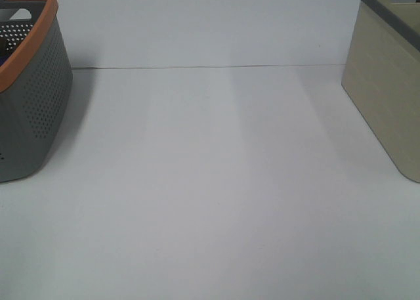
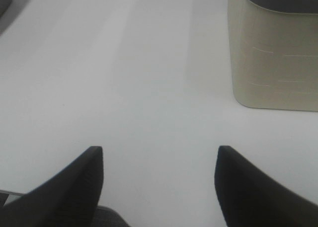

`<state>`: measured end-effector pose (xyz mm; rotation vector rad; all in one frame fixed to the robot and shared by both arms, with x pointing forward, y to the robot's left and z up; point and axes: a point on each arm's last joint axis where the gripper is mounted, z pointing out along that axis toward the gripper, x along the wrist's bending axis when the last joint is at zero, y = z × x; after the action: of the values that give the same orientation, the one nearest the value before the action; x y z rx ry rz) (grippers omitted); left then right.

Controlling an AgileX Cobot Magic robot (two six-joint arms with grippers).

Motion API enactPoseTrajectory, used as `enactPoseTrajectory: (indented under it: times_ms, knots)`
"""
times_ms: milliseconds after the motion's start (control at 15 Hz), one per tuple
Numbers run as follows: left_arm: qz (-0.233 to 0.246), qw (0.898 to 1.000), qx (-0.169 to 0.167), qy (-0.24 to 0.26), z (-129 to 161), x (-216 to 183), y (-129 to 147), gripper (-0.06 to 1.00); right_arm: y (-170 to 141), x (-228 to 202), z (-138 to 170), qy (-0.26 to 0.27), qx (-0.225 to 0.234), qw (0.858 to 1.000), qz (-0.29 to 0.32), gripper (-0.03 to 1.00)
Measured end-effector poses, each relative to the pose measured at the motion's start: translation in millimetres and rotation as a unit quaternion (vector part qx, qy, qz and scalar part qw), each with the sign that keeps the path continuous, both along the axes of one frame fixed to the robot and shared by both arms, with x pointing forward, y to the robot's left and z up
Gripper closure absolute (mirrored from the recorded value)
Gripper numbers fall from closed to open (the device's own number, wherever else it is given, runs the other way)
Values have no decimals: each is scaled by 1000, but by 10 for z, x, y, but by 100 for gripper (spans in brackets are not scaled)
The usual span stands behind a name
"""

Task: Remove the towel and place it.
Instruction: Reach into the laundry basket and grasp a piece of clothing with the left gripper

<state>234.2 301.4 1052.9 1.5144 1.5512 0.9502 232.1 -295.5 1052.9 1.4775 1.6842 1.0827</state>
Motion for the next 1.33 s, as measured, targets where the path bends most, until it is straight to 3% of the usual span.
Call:
enactPoseTrajectory:
  times_ms: [1333]
  knots:
    - [0,1000,0,0,0,0,0,20,0,0,0,0,0,1000,0,32]
